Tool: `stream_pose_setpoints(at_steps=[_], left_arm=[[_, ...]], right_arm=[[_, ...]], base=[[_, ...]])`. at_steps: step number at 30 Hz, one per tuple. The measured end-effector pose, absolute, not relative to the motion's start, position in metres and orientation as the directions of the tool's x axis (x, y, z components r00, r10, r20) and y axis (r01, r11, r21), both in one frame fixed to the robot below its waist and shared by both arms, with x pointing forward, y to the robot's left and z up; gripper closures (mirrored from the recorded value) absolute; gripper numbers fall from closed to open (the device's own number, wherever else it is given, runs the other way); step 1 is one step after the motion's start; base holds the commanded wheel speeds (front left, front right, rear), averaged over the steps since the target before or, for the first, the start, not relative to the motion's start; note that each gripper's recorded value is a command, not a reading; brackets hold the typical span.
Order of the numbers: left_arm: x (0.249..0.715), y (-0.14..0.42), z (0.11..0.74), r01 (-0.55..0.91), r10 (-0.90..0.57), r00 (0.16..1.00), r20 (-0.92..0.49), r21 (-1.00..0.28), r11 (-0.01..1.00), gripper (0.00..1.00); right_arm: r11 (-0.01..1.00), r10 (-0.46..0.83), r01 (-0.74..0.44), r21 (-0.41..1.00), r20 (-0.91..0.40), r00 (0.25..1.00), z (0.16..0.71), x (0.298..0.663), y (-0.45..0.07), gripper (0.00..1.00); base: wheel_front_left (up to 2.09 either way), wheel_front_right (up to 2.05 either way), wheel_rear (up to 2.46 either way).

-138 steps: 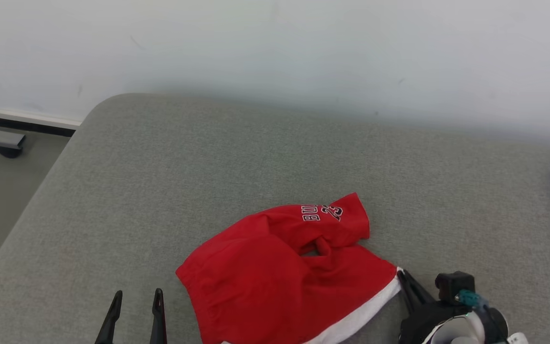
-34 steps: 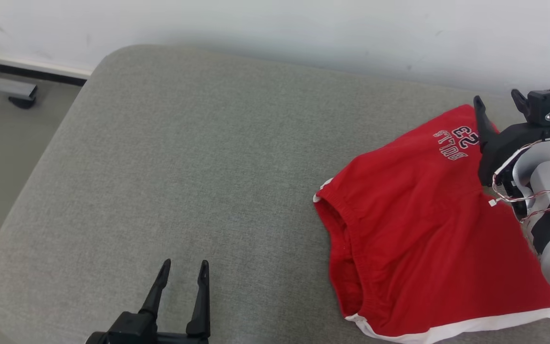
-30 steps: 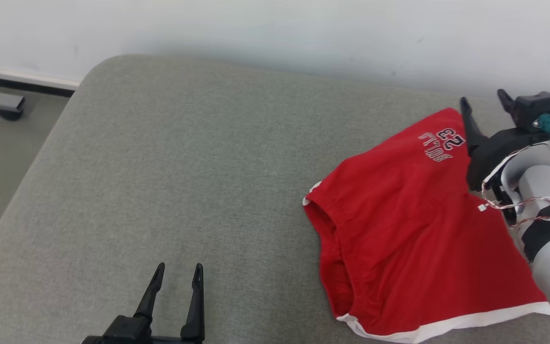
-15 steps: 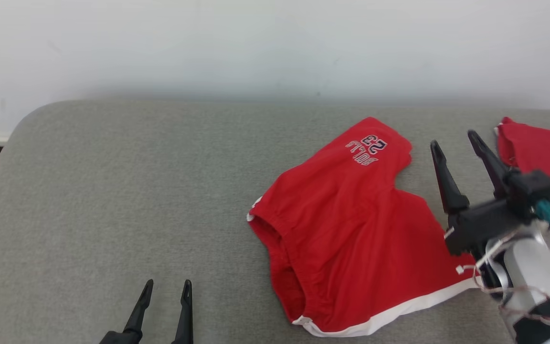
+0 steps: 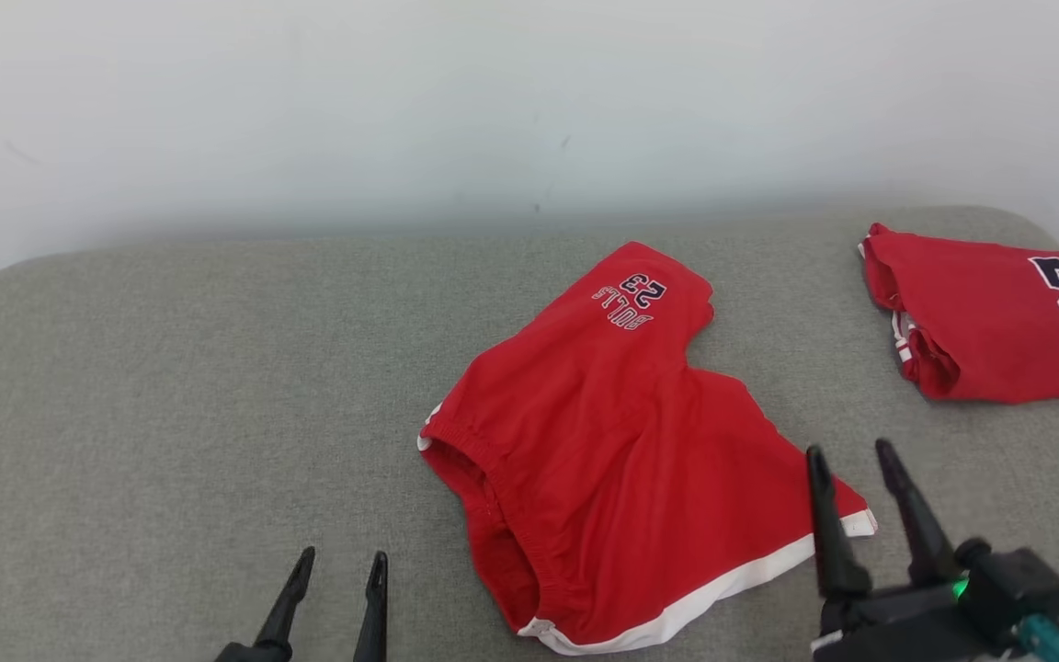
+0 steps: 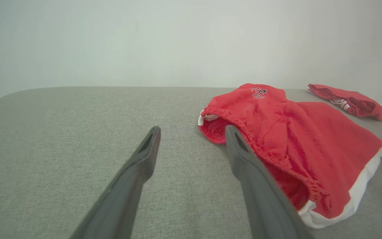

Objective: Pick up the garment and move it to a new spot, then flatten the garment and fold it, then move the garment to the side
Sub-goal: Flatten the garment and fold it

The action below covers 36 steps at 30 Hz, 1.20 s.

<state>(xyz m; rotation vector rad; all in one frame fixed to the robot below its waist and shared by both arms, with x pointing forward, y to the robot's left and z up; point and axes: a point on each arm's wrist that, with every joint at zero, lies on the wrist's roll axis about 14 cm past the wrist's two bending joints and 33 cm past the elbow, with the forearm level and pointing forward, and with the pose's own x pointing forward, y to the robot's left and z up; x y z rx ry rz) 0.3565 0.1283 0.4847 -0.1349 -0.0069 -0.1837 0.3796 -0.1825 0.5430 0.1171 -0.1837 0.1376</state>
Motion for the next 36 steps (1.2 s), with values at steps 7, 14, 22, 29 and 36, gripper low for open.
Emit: stream_pose_setpoints(at_steps=[7, 14, 22, 29, 36], left_arm=[[0.353, 0.107, 0.482, 0.255, -0.256, 0.967, 0.01, -0.128, 0.958, 0.0], [0.339, 0.063, 0.469, 0.398, -0.404, 0.914, -0.03, -0.112, 0.91, 0.0], [0.324, 0.018, 0.454, 0.551, -0.56, 0.824, -0.088, -0.106, 0.828, 0.0], [0.329, 0.005, 0.439, 0.604, -0.615, 0.775, -0.148, -0.113, 0.789, 0.0], [0.336, 0.0, 0.416, 0.613, -0.628, 0.744, -0.226, -0.141, 0.777, 0.0]], right_arm=[[0.979, 0.093, -0.115, 0.165, 0.136, 0.986, 0.521, 0.352, -0.172, 0.0], [0.988, 0.078, -0.095, 0.119, 0.136, 0.988, 0.521, 0.339, -0.173, 0.0], [0.99, 0.081, -0.097, 0.106, 0.143, 0.986, 0.523, 0.334, -0.17, 0.0], [0.991, 0.064, -0.078, 0.111, 0.131, 0.989, 0.519, 0.33, -0.174, 0.0], [0.992, 0.037, -0.051, 0.112, 0.117, 0.992, 0.515, 0.328, -0.181, 0.0]], base=[[0.0, 0.0, 0.0], [0.0, 0.0, 0.0], [0.0, 0.0, 0.0], [0.0, 0.0, 0.0], [0.0, 0.0, 0.0]])
